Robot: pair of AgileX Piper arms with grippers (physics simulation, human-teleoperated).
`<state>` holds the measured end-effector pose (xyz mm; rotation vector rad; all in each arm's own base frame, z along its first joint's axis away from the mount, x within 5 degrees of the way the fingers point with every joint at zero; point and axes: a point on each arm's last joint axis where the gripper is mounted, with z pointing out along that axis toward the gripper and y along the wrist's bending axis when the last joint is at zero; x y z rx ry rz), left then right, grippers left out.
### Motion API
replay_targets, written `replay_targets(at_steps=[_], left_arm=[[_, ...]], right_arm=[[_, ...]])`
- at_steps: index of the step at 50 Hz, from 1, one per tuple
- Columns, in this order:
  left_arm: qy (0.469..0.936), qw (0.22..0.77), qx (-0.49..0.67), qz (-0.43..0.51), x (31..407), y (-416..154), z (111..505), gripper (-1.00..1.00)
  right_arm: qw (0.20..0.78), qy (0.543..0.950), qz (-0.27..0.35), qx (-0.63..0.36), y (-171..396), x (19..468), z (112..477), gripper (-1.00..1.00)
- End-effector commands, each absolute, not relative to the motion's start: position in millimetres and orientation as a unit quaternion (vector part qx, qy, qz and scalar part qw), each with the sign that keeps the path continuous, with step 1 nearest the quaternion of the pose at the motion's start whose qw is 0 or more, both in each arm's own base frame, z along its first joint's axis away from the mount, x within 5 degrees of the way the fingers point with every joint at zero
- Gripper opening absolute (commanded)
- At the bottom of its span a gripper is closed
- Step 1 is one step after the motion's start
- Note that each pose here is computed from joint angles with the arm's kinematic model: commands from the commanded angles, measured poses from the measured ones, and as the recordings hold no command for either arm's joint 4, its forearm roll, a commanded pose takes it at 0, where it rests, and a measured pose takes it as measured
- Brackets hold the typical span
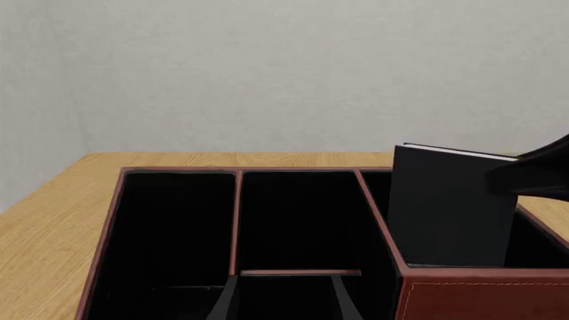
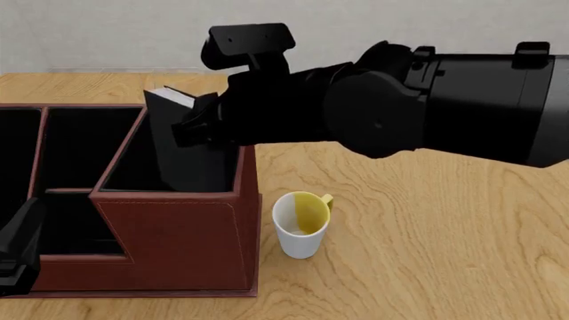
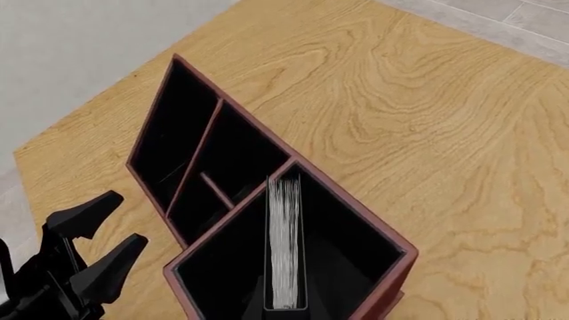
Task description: Pick up the book and place it in the right compartment of the caddy.
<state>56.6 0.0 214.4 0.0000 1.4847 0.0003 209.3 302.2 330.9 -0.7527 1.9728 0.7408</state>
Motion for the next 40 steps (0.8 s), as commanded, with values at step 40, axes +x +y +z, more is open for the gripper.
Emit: replay_targets(at_steps=[40], left_arm=[[0.676, 0.737, 0.000, 0.000, 56.6, 0.0, 214.4, 1.00]], right_arm=[[0.434, 0.794, 0.309, -0.292, 303.8, 207.1, 328.6, -1.00]])
